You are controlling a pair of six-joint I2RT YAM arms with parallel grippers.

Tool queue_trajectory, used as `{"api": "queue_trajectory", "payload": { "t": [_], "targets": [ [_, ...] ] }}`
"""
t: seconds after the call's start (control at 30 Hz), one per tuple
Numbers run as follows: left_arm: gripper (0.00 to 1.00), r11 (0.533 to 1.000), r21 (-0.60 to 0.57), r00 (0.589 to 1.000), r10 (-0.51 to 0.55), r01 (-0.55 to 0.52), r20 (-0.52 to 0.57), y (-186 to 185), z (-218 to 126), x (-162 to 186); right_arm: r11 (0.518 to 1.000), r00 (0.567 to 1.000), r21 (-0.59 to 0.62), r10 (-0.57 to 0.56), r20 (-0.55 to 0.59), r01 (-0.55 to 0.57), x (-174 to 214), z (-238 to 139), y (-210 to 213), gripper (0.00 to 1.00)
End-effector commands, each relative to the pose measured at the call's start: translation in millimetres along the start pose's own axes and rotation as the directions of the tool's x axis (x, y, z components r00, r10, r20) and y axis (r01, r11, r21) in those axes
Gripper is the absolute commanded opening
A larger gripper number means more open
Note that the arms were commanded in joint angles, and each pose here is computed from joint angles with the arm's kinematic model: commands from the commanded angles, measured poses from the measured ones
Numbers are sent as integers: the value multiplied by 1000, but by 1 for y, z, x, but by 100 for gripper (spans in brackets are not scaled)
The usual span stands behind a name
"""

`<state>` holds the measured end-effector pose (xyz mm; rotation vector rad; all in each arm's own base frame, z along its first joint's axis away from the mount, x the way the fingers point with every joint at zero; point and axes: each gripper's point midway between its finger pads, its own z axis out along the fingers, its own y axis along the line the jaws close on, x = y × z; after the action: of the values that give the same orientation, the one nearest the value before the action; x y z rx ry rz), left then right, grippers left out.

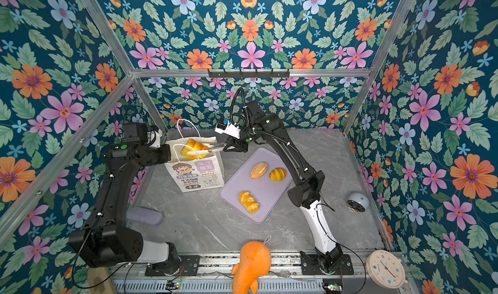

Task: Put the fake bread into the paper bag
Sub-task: 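Carry the roll over the bag with the right gripper while the left holds the bag, then lower the roll into the bag and open the tongs with the right gripper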

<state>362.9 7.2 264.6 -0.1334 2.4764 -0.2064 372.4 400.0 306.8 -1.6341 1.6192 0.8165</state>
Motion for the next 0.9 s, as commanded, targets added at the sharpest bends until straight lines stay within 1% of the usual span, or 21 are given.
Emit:
{"api": "queue_trajectory", "payload": {
  "t": [0.0, 0.23, 0.47, 0.7, 0.87],
  "targets": [
    [8, 999, 27, 1000, 19, -20, 21, -5, -2, -4, 998, 998, 16, -55, 13, 55, -4, 2, -4, 34],
    [8, 998, 51, 999, 19, -21, 34, -10, -6, -5, 996, 997, 36, -75, -15, 76, -2, 11, -5, 35],
    [5, 998, 49, 998, 24, -27, 49, -10, -7, -6, 994, 995, 53, -90, -52, 93, 1, 16, -4, 36],
    [5, 996, 80, 997, 34, -40, 72, -19, -12, -10, 989, 988, 90, -110, -109, 120, 6, 15, -5, 36],
    [5, 995, 92, 997, 37, -43, 64, -23, -11, -7, 984, 983, 109, -125, -135, 140, 5, 13, -3, 36]
  ]
}}
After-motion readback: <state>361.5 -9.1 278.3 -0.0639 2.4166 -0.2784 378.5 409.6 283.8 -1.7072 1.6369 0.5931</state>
